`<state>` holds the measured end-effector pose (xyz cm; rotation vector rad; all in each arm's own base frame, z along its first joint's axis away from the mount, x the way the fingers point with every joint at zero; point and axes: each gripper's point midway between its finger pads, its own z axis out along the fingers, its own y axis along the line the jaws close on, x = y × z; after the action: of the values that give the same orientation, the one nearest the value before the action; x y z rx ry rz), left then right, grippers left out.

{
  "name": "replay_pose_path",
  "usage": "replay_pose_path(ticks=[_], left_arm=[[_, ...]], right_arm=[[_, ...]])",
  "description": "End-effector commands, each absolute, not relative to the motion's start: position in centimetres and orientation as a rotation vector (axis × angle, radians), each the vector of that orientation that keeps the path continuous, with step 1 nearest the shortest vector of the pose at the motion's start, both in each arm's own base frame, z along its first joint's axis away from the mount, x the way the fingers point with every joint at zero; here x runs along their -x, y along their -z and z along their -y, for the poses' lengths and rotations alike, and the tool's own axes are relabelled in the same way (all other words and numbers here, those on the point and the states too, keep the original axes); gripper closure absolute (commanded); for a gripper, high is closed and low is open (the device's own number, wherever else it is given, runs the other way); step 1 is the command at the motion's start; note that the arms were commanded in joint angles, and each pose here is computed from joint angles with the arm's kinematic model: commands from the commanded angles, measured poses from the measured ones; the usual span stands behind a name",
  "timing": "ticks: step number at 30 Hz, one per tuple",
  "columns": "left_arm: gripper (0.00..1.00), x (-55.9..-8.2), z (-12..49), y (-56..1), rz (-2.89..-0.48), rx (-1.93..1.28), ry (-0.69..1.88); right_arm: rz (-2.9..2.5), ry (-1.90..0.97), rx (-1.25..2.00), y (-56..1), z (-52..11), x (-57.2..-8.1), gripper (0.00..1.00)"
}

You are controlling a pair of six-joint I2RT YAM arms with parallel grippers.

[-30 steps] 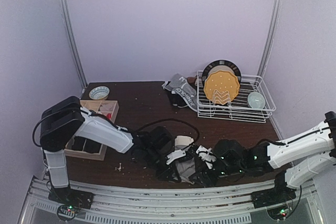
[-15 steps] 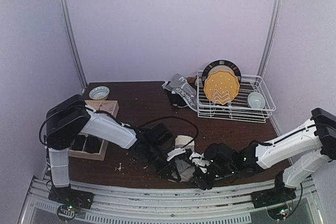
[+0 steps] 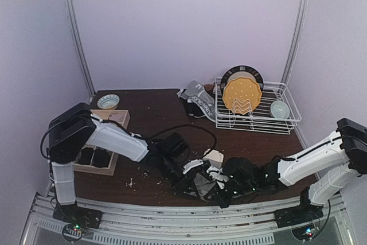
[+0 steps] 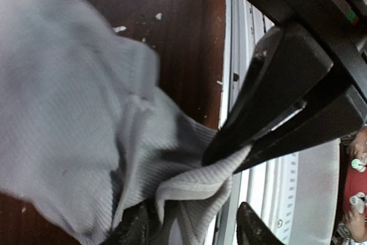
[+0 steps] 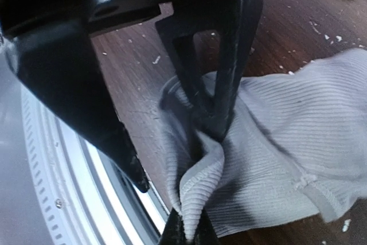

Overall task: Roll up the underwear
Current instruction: Roll the underwear at the center of the board.

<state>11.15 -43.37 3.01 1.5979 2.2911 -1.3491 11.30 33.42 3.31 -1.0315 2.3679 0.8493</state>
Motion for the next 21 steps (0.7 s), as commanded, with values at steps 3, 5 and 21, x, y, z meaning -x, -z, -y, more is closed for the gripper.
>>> replay_pose_path(ticks=[3,5,21], left_arm=[[0.43,-12.1,42.0,-4.3,-2.256,-1.533,1.221],[0.42,-12.1,41.5,-4.8,-2.243,-1.524,1.192],[0.38,-11.8,42.4,-7.5,-1.727,-1.617,0.786]], right_arm=[[-2.466,-0.959,0.859,-2.6,-32.8,-11.4,1.00],[-2.485,-0.988,0.820,-2.4,-32.6,-11.6,1.00],[-2.580,-1.202,0.480,0.0,-31.1,-12.3,1.00]])
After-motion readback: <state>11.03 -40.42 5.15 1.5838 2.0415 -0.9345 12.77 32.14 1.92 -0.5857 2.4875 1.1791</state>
